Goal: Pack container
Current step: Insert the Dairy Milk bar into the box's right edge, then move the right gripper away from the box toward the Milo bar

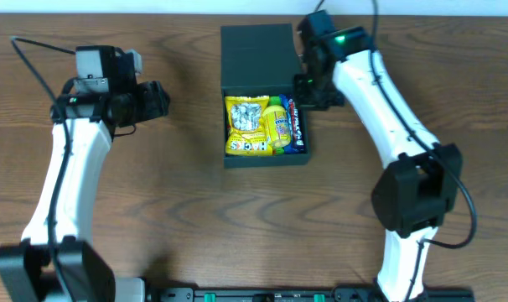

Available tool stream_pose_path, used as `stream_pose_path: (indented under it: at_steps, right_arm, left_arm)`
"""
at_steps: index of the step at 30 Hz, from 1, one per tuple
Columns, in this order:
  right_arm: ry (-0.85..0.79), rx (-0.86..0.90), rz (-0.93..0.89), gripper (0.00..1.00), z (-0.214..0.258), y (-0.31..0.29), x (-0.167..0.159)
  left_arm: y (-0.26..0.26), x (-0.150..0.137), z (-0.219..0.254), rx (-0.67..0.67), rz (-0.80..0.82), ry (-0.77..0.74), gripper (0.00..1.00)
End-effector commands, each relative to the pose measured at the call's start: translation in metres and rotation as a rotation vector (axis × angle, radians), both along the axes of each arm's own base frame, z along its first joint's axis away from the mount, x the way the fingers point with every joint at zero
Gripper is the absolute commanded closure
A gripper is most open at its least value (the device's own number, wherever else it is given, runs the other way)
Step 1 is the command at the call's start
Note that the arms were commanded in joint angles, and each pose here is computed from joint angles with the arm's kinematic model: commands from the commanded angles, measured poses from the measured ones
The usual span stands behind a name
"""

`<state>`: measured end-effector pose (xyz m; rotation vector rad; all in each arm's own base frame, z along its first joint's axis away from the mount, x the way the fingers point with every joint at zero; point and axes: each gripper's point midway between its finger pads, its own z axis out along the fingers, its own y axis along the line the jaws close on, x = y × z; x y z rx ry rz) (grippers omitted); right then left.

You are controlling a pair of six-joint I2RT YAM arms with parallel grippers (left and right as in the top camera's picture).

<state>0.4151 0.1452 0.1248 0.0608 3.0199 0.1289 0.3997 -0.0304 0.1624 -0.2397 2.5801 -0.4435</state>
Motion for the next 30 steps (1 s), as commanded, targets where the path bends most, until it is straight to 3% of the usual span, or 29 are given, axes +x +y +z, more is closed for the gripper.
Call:
stream_pose_path:
  at_steps: [1,5,9,18,24,30]
  right_arm:
    - [0.002,-0.04,-0.089,0.98,0.002,-0.04,0.003]
    - [0.124,-0.018,-0.123,0.99,-0.044,-0.053,-0.021]
    - [0.224,0.163,-0.09,0.98,-0.082,-0.018,-0.048]
    - [0.292,0.229,0.046,0.99,-0.092,0.036,-0.083]
    - [0.264,0.175,0.042,0.99,-0.095,0.027,-0.077]
    - [0.135,0.164,-0.056,0.99,-0.091,-0.002,-0.033]
  left_arm:
    - [-0.024,-0.001,-0.031,-0.127,-0.059,0.098,0.94]
    - [-0.035,0.002,-0.053,-0.187,-0.053,0.164,0.94]
    - [-0.043,0.005,-0.059,-0.186,-0.068,0.165,0.94]
    - [-0.043,0.008,-0.058,-0.185,-0.064,0.153,0.94]
    - [-0.043,0.008,-0.058,-0.185,-0.064,0.156,0.94]
    - [-0.031,-0.005,-0.082,-0.12,-0.004,0.252,0.94]
